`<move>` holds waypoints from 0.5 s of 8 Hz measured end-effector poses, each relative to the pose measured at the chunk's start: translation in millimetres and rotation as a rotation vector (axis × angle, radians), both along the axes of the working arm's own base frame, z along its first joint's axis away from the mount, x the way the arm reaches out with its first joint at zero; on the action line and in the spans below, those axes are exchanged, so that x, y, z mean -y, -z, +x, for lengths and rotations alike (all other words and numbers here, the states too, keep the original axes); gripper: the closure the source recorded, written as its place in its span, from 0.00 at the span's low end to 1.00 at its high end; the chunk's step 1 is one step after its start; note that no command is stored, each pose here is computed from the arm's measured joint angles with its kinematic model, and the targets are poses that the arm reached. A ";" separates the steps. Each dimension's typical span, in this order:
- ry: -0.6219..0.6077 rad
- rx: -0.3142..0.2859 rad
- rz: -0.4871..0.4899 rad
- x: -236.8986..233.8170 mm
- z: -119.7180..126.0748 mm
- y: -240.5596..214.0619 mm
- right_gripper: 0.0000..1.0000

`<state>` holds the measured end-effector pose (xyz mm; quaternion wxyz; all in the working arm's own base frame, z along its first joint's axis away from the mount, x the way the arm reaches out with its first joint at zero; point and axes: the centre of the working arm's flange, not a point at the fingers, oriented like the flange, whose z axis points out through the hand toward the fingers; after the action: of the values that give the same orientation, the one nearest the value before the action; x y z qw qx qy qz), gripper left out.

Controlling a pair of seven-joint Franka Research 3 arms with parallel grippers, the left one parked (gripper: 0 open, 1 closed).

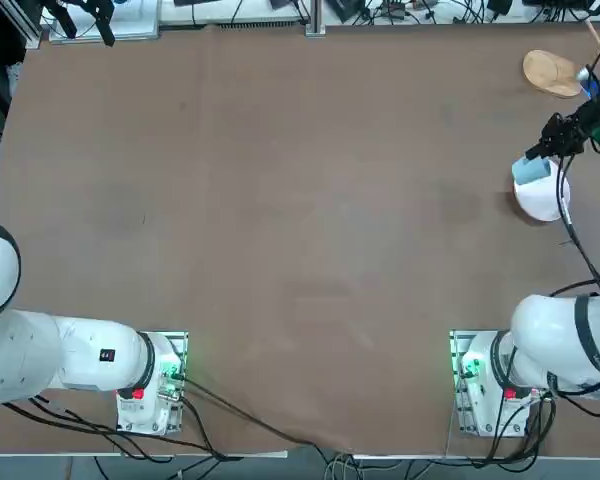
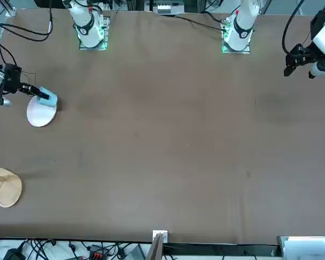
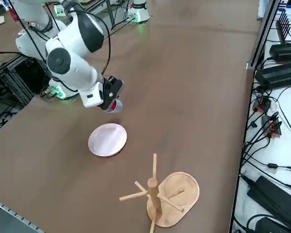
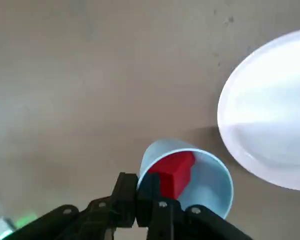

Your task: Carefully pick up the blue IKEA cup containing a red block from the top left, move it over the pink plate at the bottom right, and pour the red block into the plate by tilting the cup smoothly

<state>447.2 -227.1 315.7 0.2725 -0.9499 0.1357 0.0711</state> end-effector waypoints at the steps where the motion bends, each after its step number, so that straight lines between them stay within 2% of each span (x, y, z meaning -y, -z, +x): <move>1: 0.014 -0.015 0.036 6.4 -2.9 9.1 0.97; 3: 0.028 -0.041 0.104 25.6 -4.8 22.8 0.97; 4: 0.025 -0.034 0.144 35.6 -3.2 24.6 0.97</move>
<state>443.9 -262.7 291.1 0.3386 -0.9247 0.1468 0.0935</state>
